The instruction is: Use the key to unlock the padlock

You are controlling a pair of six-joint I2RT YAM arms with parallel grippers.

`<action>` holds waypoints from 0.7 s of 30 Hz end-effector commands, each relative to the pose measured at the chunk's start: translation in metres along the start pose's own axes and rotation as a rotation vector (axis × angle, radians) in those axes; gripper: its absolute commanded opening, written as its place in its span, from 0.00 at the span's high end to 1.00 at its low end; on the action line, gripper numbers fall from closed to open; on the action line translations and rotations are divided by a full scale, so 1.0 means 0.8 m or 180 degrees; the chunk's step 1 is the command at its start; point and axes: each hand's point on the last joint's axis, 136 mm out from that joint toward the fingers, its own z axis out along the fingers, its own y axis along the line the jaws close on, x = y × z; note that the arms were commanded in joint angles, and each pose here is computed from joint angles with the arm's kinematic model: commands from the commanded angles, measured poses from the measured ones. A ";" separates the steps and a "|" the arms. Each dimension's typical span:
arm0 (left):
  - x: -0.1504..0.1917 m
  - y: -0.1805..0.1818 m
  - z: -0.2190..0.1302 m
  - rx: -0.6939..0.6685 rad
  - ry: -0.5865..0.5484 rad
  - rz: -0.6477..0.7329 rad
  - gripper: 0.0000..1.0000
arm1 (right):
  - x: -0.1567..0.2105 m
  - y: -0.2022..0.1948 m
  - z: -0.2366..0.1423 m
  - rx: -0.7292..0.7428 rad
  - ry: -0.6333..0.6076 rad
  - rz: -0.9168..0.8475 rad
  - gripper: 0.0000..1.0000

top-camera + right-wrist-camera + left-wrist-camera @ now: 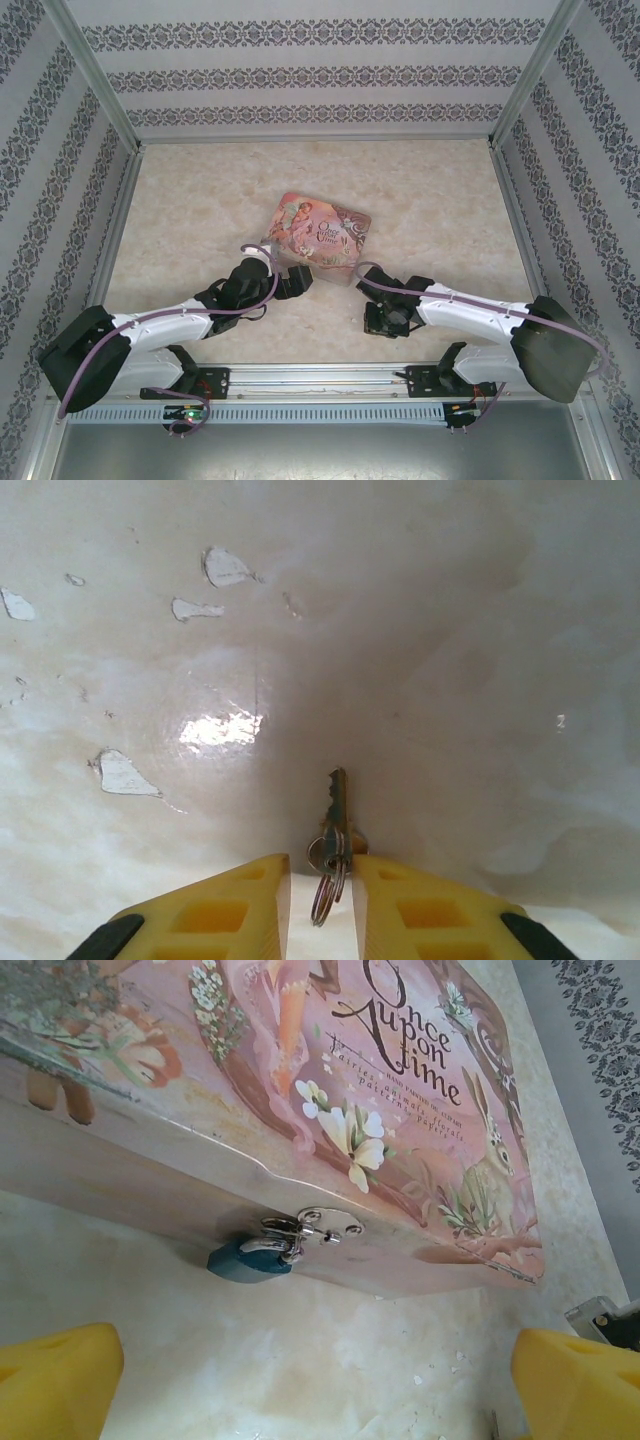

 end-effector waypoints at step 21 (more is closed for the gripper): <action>-0.046 -0.008 -0.049 -0.0169 -0.0441 0.0223 0.01 | -0.032 -0.016 -0.020 0.0260 -0.0500 -0.0530 1.00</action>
